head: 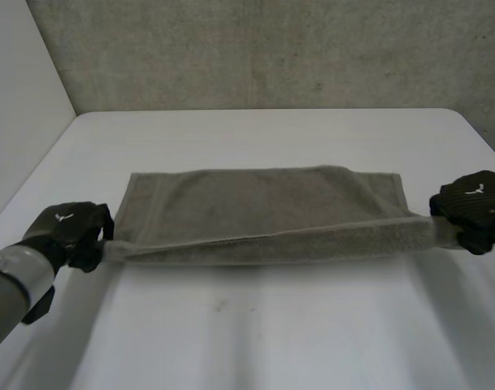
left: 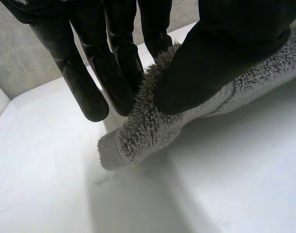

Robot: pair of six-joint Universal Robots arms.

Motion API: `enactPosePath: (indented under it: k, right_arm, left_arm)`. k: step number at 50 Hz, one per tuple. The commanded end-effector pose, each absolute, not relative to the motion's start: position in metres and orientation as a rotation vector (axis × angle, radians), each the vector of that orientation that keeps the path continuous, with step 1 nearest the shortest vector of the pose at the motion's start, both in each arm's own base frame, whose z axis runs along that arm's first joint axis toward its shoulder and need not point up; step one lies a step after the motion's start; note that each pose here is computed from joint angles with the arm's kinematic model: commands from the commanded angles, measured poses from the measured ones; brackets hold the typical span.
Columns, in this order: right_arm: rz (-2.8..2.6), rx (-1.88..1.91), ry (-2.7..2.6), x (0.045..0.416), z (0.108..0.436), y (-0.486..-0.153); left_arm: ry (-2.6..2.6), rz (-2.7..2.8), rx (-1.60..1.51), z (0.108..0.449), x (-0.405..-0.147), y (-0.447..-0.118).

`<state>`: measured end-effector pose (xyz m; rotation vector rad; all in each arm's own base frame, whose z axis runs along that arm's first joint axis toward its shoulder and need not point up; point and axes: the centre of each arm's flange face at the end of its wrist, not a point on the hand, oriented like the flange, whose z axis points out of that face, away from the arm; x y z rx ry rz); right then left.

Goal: Fold the towel.

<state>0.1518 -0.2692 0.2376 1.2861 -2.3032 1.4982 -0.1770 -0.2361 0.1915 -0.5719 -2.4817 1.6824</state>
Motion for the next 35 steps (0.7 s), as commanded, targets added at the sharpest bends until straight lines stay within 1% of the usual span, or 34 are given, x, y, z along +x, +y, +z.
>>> enactPosePath:
  k: [1, 4, 9, 10, 11, 12, 13, 14, 15, 16, 17, 18, 19, 20, 21, 22, 23, 24, 25, 26, 27, 28, 29, 30, 35]
  right_arm:
    - [1.533, 1.291, -2.209, 0.144, 0.265, -0.247]
    - [1.552, 1.295, -2.212, 0.142, 0.264, -0.248]
    - [1.631, 1.323, -2.188, 0.144, 0.257, -0.259]
    - [1.637, 1.327, -2.197, 0.144, 0.245, -0.270]
    - [1.637, 1.327, -2.197, 0.144, 0.244, -0.270]
    - [1.638, 1.321, -2.203, 0.144, 0.230, -0.283]
    - [1.630, 1.295, -2.203, 0.140, 0.218, -0.297]
    - [1.630, 1.295, -2.203, 0.140, 0.218, -0.297]
    - [1.625, 1.258, -2.189, 0.137, 0.210, -0.309]
    - [1.624, 1.211, -2.167, 0.134, 0.205, -0.322]
    - [1.624, 1.211, -2.167, 0.134, 0.205, -0.322]
    - [1.625, 1.172, -2.160, 0.134, 0.200, -0.331]
    - [1.625, 1.172, -2.160, 0.134, 0.200, -0.331]
    - [1.636, 1.155, -2.162, 0.140, 0.190, -0.342]
    - [1.663, 1.145, -2.146, 0.148, 0.184, -0.352]
    - [1.663, 1.144, -2.145, 0.148, 0.184, -0.352]
    - [1.683, 1.126, -2.127, 0.151, 0.179, -0.362]
    - [1.713, 1.113, -2.113, 0.154, 0.175, -0.370]
    - [1.714, 1.113, -2.113, 0.154, 0.175, -0.370]
    - [1.738, 1.098, -2.102, 0.155, 0.171, -0.377]
    - [1.762, 1.083, -2.086, 0.156, 0.167, -0.385]
    - [1.762, 1.082, -2.086, 0.156, 0.167, -0.385]
    - [1.796, 1.073, -2.065, 0.159, 0.165, -0.392]
    - [1.831, 1.070, -2.037, 0.164, 0.163, -0.398]
    - [1.885, 1.067, -1.984, 0.175, 0.158, -0.409]
  left_arm:
    - [-2.464, 1.720, -0.559, 0.226, -0.170, -0.198]
    - [-2.446, 1.747, -0.560, 0.231, -0.170, -0.195]
    - [-2.425, 1.789, -0.553, 0.232, -0.170, -0.207]
    - [-2.428, 1.786, -0.557, 0.226, -0.171, -0.216]
    - [-2.424, 1.793, -0.564, 0.220, -0.173, -0.229]
    - [-2.424, 1.794, -0.564, 0.220, -0.173, -0.229]
    - [-2.413, 1.816, -0.574, 0.217, -0.174, -0.243]
    - [-2.400, 1.836, -0.588, 0.213, -0.176, -0.256]
    - [-2.400, 1.836, -0.589, 0.213, -0.176, -0.256]
    - [-2.379, 1.862, -0.606, 0.210, -0.180, -0.269]
    - [-2.360, 1.882, -0.618, 0.205, -0.184, -0.283]
    - [-2.360, 1.883, -0.618, 0.205, -0.184, -0.283]
    - [-2.341, 1.899, -0.625, 0.202, -0.187, -0.296]
    - [-2.341, 1.899, -0.625, 0.202, -0.187, -0.296]
    - [-2.330, 1.903, -0.633, 0.196, -0.192, -0.308]
    - [-2.314, 1.909, -0.647, 0.190, -0.198, -0.319]
    - [-2.314, 1.909, -0.647, 0.190, -0.198, -0.320]
    - [-2.304, 1.913, -0.651, 0.185, -0.202, -0.329]
    - [-2.302, 1.915, -0.656, 0.179, -0.205, -0.339]
    - [-2.302, 1.915, -0.656, 0.179, -0.205, -0.339]
    - [-2.299, 1.917, -0.659, 0.173, -0.207, -0.349]
    - [-2.298, 1.911, -0.662, 0.167, -0.211, -0.357]
    - [-2.298, 1.911, -0.662, 0.167, -0.211, -0.357]
    - [-2.293, 1.915, -0.661, 0.163, -0.214, -0.364]
    - [-2.281, 1.921, -0.668, 0.152, -0.222, -0.381]
